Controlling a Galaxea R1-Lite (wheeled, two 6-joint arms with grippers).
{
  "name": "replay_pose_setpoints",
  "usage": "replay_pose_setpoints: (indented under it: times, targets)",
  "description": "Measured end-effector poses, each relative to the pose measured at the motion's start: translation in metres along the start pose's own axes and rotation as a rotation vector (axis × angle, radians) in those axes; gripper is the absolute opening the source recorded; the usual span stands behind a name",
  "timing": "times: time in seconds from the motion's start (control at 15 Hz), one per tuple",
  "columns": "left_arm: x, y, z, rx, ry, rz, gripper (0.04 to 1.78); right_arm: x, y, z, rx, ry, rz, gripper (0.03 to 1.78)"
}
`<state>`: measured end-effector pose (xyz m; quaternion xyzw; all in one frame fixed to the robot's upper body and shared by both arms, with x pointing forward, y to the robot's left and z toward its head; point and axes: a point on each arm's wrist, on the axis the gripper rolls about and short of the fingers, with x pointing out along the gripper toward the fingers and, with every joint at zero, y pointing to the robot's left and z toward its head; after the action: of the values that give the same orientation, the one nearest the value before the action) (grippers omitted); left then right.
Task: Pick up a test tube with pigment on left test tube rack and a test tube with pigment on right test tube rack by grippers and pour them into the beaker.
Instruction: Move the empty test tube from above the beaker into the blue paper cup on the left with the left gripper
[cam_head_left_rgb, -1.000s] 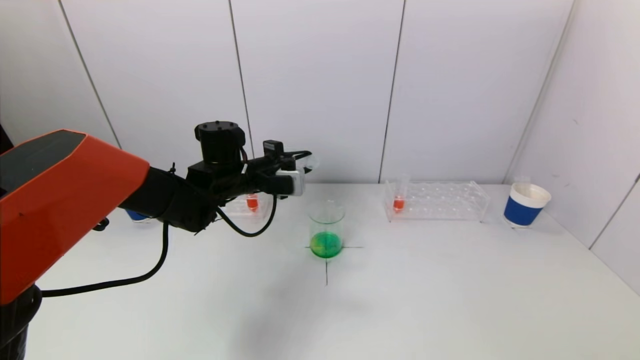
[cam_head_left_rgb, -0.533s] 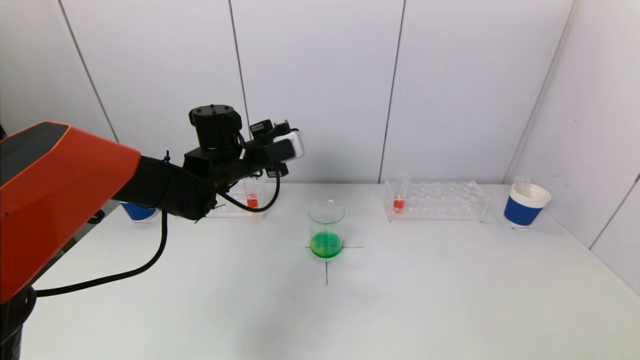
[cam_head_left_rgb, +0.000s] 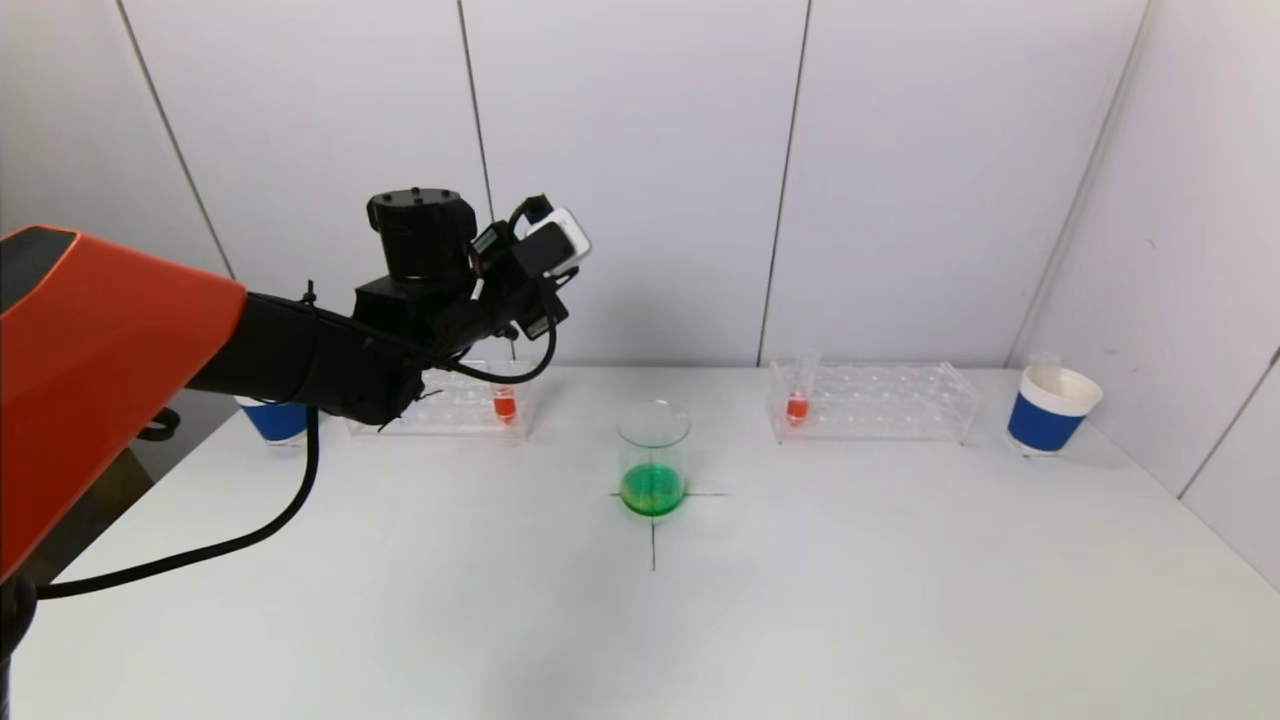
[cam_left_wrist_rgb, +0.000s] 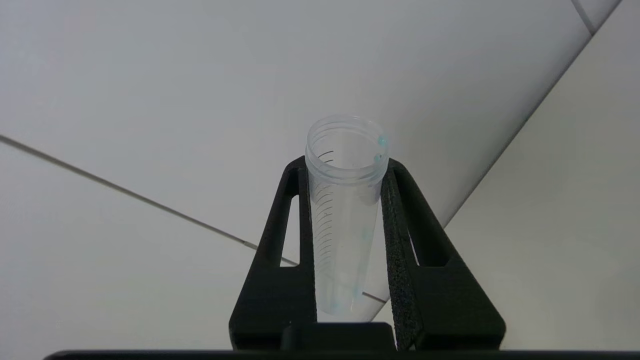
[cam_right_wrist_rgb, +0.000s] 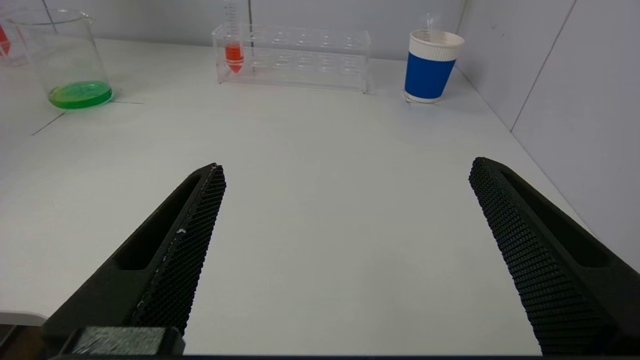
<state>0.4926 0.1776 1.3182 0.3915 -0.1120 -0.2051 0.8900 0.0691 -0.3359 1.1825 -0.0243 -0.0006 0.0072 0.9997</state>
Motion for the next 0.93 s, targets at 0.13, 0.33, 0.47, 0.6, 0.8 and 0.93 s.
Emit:
replay_pose_setpoints:
  times: [0.13,0.33,0.47,0.6,0.8,0.93]
  targets:
    - [-0.001,0.011,0.008,-0.071,0.012,0.046,0.42,0.000,0.000,0.000,0.000,0.000,0.000,1.77]
    - [0.002,0.034,0.024,-0.222,0.056,0.202,0.42,0.000,0.000,0.000,0.000,0.000,0.000,1.77]
    - [0.002,0.048,0.029,-0.303,0.100,0.285,0.42,0.000,0.000,0.000,0.000,0.000,0.000,1.77]
    - [-0.002,0.062,0.030,-0.361,0.166,0.375,0.42,0.000,0.000,0.000,0.000,0.000,0.000,1.77]
    - [-0.012,0.081,0.029,-0.429,0.221,0.436,0.42,0.000,0.000,0.000,0.000,0.000,0.000,1.77]
    - [-0.020,0.096,0.024,-0.443,0.233,0.472,0.42,0.000,0.000,0.000,0.000,0.000,0.000,1.77]
